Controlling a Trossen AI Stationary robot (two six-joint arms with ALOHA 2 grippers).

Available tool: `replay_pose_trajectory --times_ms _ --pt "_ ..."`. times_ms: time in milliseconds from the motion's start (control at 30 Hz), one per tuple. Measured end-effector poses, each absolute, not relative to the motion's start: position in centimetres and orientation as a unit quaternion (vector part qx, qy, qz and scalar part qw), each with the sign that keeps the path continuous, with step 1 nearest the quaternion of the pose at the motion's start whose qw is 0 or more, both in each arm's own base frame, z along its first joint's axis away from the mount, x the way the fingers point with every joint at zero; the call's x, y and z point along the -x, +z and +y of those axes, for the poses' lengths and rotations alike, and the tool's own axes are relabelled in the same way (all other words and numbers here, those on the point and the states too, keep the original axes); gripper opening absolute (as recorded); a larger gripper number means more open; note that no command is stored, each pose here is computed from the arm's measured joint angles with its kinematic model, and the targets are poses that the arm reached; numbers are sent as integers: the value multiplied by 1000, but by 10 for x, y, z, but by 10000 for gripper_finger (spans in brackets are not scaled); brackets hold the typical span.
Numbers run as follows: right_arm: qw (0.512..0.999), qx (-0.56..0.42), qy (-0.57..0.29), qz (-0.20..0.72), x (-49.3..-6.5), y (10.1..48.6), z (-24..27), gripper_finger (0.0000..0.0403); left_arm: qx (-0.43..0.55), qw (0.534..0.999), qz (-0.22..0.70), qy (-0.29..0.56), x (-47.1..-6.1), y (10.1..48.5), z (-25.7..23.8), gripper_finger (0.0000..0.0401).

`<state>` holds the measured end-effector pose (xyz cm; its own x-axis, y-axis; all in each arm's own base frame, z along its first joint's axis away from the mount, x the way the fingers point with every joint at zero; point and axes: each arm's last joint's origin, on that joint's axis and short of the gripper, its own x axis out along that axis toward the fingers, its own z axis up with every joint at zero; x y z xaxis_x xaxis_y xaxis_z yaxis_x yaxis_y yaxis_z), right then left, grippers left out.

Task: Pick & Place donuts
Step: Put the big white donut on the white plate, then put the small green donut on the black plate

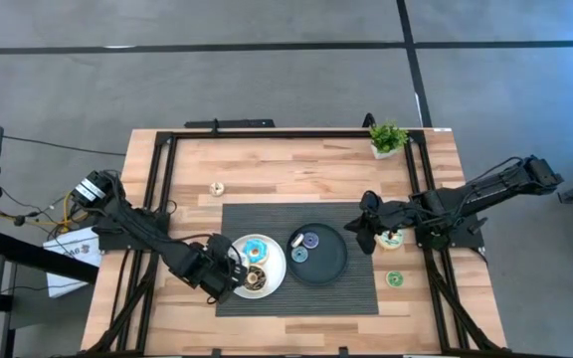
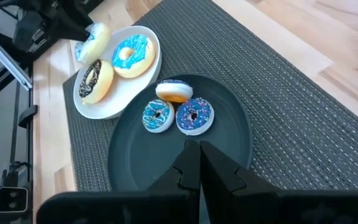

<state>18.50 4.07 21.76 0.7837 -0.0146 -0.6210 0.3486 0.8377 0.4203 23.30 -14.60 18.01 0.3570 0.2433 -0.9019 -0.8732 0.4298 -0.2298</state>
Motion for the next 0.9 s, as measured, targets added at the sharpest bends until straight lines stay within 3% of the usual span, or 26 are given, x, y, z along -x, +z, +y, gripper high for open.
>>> replay_pose_trajectory --times_ms 500,900 --pt "911 -273 -93 294 -188 221 41 1 385 722 437 373 -233 180 -147 235" --pt "911 -273 -94 293 -188 221 41 1 387 734 421 365 -230 190 -144 257"
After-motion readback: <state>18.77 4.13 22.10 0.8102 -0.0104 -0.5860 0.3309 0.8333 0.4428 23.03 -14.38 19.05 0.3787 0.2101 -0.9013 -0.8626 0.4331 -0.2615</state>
